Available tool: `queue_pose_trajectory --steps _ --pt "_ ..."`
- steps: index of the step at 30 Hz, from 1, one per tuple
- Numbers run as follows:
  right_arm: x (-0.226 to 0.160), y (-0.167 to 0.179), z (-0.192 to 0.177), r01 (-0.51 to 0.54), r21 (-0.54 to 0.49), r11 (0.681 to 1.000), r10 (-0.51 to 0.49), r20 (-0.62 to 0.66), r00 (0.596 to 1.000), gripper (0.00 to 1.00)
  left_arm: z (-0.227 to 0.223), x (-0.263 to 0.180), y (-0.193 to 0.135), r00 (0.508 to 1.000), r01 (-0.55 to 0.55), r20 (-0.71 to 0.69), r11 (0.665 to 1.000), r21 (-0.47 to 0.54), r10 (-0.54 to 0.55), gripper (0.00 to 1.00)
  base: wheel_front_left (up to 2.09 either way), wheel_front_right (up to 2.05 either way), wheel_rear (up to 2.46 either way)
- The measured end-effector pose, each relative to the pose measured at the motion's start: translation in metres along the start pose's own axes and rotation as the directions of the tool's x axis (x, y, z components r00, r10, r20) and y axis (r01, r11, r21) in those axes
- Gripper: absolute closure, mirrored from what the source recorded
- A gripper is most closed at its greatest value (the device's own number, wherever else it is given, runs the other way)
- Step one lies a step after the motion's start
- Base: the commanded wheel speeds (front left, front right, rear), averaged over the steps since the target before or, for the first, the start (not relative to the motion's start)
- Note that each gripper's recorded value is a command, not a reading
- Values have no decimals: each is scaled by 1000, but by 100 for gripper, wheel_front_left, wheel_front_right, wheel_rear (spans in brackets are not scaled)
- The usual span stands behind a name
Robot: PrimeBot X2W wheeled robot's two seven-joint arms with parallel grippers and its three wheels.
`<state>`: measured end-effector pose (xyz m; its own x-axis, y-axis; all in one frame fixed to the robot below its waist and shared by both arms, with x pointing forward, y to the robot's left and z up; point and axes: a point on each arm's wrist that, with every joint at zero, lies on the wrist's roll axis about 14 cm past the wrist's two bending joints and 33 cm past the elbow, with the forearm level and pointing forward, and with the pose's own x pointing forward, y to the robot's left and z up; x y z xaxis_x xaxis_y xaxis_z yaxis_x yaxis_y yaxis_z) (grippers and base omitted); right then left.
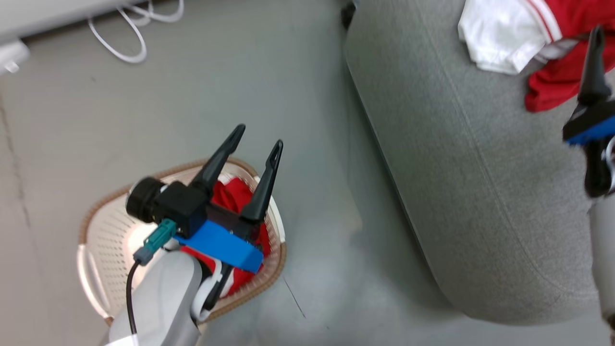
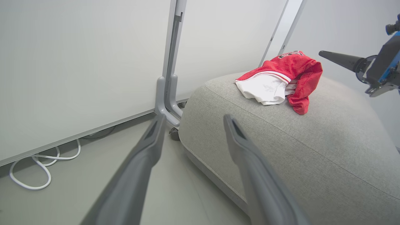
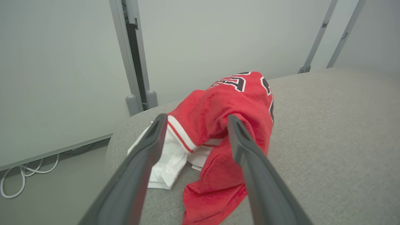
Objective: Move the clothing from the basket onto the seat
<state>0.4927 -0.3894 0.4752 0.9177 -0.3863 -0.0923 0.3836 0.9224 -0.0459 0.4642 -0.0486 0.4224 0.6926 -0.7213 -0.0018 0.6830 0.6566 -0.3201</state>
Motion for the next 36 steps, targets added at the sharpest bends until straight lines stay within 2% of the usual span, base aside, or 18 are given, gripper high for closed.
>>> queue_pose_trajectory --steps 2,5,7,10,14,16,18,19,20,25,31,36 --pt "-8 2 2 -10 1 1000 10 8 1000 0 5 -5 -1 1000 -18 6 1000 -1 18 0 0 0 0" --pt "-40 29 14 -88 30 996 86 65 994 0 20 -32 1 995 -100 18 995 11 99 0 0 0 0" --pt "-48 36 16 -110 29 994 107 74 991 0 25 -39 3 992 -122 25 992 16 122 0 0 0 0" --pt "-86 62 11 -191 43 981 187 78 979 0 41 -68 4 979 -199 52 980 30 197 0 0 0 0" --pt "-105 79 19 -238 55 970 231 107 967 0 53 -91 10 962 -266 82 963 39 262 0 0 0 0" --pt "-121 100 22 -292 58 955 284 119 952 0 63 -115 18 937 -336 111 941 44 330 0 0 0 0" --pt "-127 107 23 -312 50 949 305 119 945 0 64 -124 21 928 -361 117 932 43 354 0 0 0 0" --pt "-138 122 25 -354 38 934 348 119 930 0 69 -143 27 906 -410 135 911 38 402 0 0 0 0" --pt "-138 122 25 -354 38 934 348 119 930 0 69 -143 27 906 -410 135 911 38 402 0 0 0 0" --pt "-162 150 33 -435 22 900 429 126 894 0 77 -186 39 847 -514 176 858 29 501 0 0 0 0" --pt "-179 168 44 -490 15 872 483 144 864 0 82 -228 49 777 -607 215 795 9 591 0 0 0 0" --pt "-188 174 49 -512 11 859 505 151 850 0 85 -248 51 740 -647 240 763 -3 629 0 0 0 0"
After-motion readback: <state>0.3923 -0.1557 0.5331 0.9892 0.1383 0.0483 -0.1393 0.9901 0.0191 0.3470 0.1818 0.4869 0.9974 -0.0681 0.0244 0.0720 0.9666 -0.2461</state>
